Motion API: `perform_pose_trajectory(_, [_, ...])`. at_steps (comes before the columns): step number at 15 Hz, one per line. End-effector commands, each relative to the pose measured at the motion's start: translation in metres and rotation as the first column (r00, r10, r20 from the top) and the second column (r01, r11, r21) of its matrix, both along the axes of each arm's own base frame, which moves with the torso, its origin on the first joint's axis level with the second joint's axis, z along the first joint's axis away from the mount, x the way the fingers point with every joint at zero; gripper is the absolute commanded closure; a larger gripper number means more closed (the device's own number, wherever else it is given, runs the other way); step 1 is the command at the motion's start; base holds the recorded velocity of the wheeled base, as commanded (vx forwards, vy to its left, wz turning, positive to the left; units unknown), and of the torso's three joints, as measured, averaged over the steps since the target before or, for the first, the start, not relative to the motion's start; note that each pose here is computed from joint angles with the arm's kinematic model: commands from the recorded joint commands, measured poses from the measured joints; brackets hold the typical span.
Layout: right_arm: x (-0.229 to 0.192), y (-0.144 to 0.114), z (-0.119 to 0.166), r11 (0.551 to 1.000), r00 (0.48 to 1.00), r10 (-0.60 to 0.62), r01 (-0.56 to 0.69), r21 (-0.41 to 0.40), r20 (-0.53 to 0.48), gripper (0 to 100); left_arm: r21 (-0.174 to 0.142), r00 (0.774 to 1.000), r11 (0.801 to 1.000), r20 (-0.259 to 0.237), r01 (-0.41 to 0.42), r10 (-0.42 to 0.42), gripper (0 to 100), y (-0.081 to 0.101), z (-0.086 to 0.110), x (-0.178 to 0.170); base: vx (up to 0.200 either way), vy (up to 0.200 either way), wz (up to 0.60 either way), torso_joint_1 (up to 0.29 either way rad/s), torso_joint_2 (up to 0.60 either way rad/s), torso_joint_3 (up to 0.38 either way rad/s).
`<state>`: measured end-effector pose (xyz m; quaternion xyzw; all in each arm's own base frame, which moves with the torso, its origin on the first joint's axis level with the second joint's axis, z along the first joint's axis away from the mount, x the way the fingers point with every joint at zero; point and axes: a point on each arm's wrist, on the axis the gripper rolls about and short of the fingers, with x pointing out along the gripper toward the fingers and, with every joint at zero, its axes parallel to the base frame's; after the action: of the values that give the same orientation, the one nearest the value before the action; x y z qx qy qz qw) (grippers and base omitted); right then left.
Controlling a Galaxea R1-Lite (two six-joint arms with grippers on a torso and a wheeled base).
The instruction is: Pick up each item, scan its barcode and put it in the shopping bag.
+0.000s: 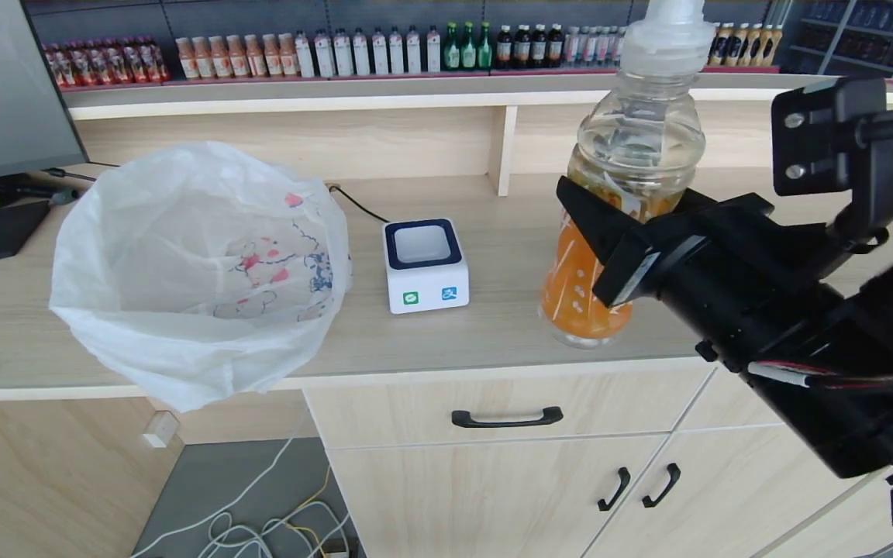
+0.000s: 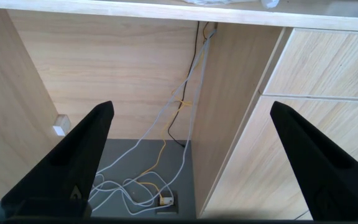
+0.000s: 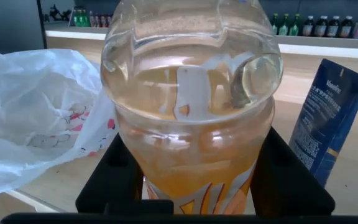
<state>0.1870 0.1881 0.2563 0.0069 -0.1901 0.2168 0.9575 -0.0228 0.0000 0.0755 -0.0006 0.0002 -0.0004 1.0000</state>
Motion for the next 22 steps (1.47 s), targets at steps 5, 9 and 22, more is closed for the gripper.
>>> perform_pose_trajectory(5, [-0.054, -0.044, 0.002, 0.996, 0.998, 0.068, -0.068, 0.051, 0.016, 100, 0.000, 1.000, 1.000, 0.000, -0.001, 0.001, 0, 0.000, 0.000, 0.000, 0.000, 0.000, 0.00, 0.000, 0.00, 0.000])
perform_pose_trajectory(9, [-0.069, -0.033, -0.007, 0.988, 0.988, 0.154, -0.153, 0.021, -0.002, 100, 0.000, 1.000, 1.000, 0.000, -0.001, 0.001, 0, 0.000, 0.000, 0.000, 0.000, 0.000, 0.00, 0.000, 0.00, 0.000])
perform_pose_trajectory(22, [-0.083, -0.015, -0.019, 0.918, 0.972, 0.142, -0.060, -0.392, 0.185, 100, 0.000, 1.000, 1.000, 0.000, 0.001, -0.001, 0, 0.000, 0.000, 0.000, 0.000, 0.000, 0.00, 0.000, 0.00, 0.000])
